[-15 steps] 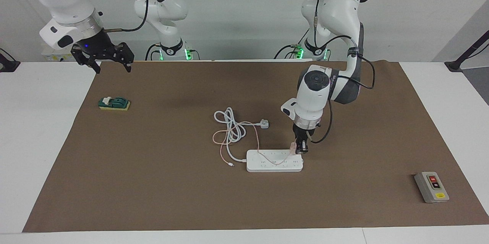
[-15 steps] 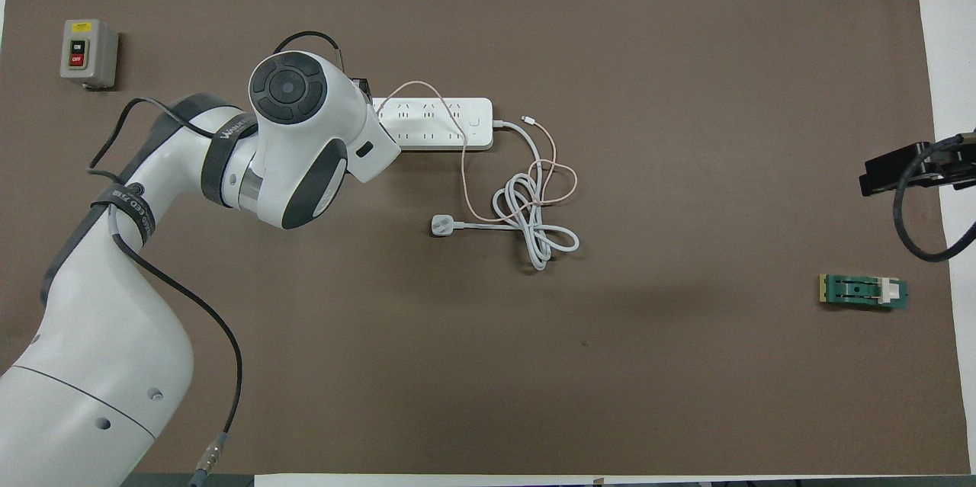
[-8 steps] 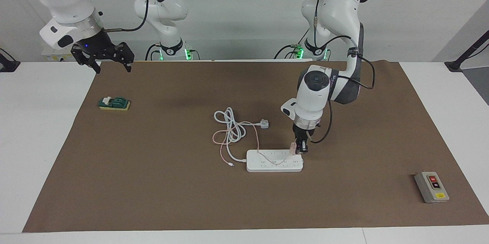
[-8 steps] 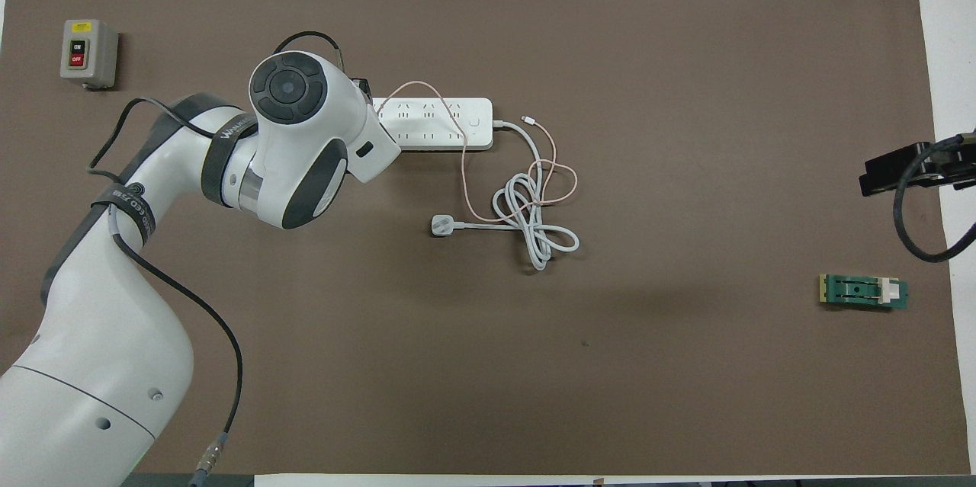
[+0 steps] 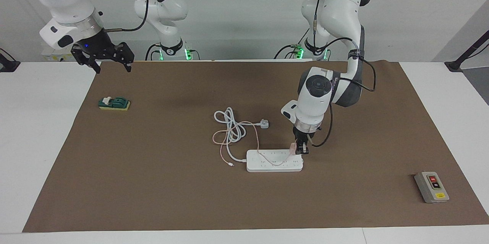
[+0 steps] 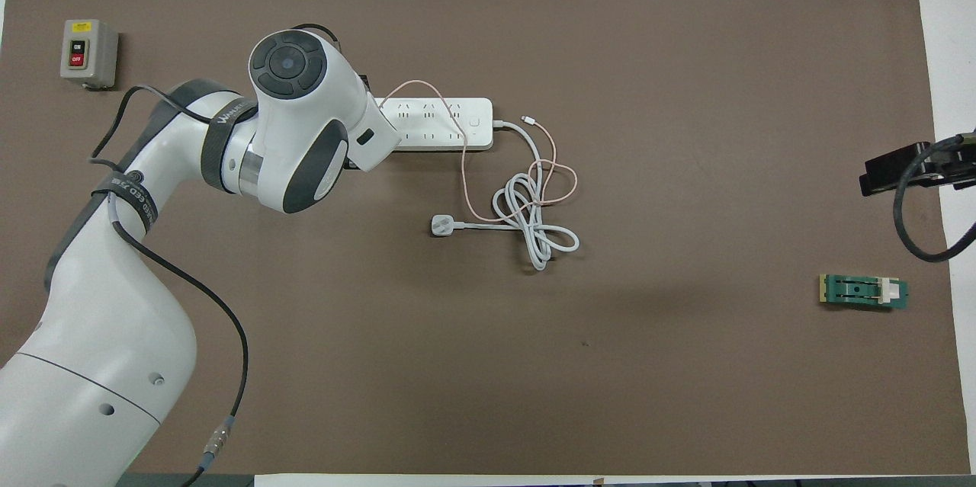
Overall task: Plug charger into power strip
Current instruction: 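Push the charger prongs into the power strip socket with the left gripper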
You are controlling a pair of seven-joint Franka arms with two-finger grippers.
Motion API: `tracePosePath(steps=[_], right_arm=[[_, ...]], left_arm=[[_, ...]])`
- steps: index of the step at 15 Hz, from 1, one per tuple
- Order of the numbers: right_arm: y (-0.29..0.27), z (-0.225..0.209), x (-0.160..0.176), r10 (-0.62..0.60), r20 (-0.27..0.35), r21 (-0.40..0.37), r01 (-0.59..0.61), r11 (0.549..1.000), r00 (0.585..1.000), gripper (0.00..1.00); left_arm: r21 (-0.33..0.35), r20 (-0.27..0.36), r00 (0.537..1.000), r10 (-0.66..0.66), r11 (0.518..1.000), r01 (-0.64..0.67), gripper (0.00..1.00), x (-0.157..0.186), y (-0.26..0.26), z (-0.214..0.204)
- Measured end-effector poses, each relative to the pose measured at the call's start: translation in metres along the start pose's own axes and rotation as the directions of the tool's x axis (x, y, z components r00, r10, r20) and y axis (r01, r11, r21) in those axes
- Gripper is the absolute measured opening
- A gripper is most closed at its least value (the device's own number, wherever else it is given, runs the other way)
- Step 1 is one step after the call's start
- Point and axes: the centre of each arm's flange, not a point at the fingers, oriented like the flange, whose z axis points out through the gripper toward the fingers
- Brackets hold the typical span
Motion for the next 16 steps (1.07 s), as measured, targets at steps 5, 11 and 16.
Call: tracePosePath(steps=[5,11,16], right_arm=[[0.000,0.000,0.000,0.000,0.000,0.000,0.000,1.000,1.000,1.00],[0.000,0.000,0.000,0.000,0.000,0.000,0.000,1.000,1.000,1.00],[0.000,0.000,0.000,0.000,0.000,0.000,0.000,1.000,1.000,1.00]], left_arm=[[-0.019,0.000,1.000,-0.007,1.000,0.007,0.32,0.000,-0.004,0.005],[-0.077,0.046,0.999,0.020,0.997,-0.016,0.32,0.009,-0.015,0.007],[-0.081,0.048,0.999,0.022,0.997,-0.018,0.32,0.010,-0.016,0.010]])
